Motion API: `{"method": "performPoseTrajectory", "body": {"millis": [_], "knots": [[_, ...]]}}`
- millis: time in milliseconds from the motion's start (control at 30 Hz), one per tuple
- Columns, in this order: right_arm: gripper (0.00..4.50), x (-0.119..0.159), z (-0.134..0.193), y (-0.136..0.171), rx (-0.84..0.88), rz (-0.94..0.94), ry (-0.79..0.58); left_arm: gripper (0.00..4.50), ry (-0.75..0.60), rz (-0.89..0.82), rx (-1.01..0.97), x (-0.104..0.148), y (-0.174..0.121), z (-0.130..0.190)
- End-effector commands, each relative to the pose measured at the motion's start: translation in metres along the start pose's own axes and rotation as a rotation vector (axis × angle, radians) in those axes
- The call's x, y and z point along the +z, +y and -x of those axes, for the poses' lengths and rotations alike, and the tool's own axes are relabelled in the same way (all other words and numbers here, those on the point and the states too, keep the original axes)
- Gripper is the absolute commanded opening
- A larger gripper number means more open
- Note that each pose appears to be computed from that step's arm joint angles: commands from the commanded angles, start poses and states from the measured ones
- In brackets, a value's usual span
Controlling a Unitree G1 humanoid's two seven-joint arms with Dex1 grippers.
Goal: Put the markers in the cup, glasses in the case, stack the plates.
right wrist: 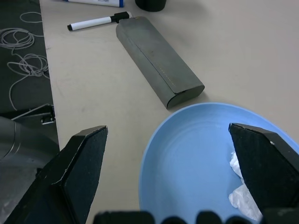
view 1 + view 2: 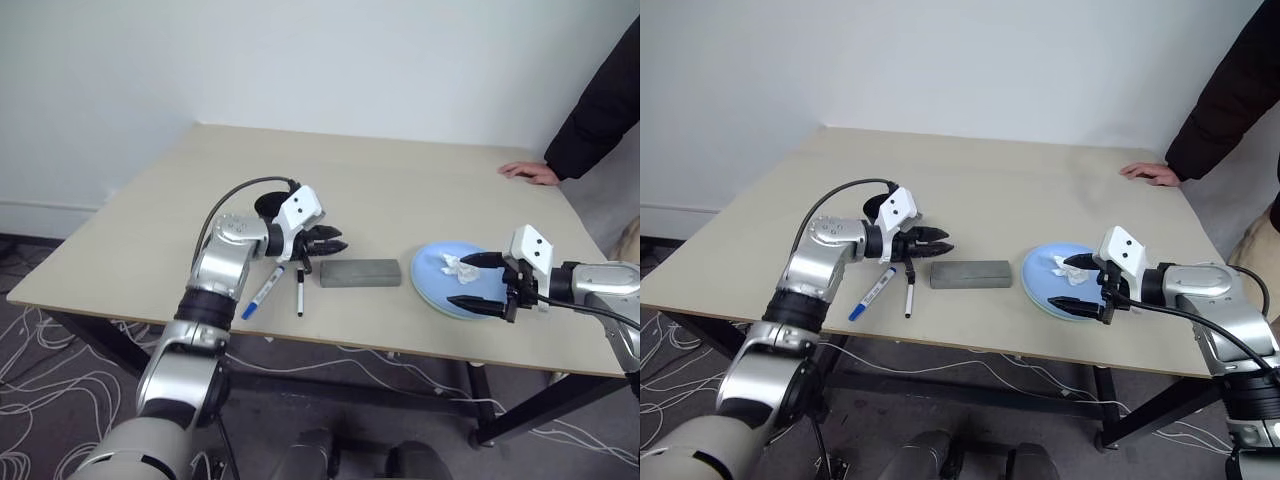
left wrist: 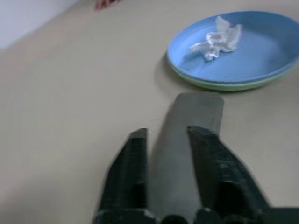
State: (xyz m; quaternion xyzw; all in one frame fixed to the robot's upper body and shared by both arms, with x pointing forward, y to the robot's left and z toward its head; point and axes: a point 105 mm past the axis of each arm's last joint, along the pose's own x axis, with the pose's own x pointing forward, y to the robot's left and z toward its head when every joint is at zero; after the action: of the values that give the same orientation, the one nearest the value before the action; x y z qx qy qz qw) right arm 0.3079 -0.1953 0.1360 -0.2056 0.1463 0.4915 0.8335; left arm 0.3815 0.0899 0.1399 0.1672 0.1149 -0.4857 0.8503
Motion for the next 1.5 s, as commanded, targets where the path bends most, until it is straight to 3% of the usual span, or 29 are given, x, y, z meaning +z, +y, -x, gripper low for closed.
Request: {"method": "performPoseTrajectory", "body": {"millis": [33,200,500,867,1267,1500], "knots": [[4.5,0.013,0.0,-0.005,0.003,0.05,-0.023,2.73,-0.067,0.087,0.149,0.031,0.004,0.014],[4.5,0.012,0.0,-0.004,0.012,0.049,-0.022,4.46,0.031,0.153,0.41,0.02,0.008,0.026],[4.5,0.009,0.0,-0.002,0.028,0.042,-0.009,4.46,0.199,0.303,0.558,-0.011,-0.02,0.032],[4.5,0.011,0.001,-0.003,0.037,0.052,-0.004,4.46,0.354,0.427,0.623,-0.055,-0.029,0.031],[4.5,0.011,0.003,-0.002,0.028,0.056,0.001,4.46,0.405,0.532,0.59,-0.056,-0.026,0.014],[4.5,0.009,0.005,-0.001,0.023,0.054,0.005,4.46,0.51,0.557,0.613,-0.061,-0.029,0.014]]}}
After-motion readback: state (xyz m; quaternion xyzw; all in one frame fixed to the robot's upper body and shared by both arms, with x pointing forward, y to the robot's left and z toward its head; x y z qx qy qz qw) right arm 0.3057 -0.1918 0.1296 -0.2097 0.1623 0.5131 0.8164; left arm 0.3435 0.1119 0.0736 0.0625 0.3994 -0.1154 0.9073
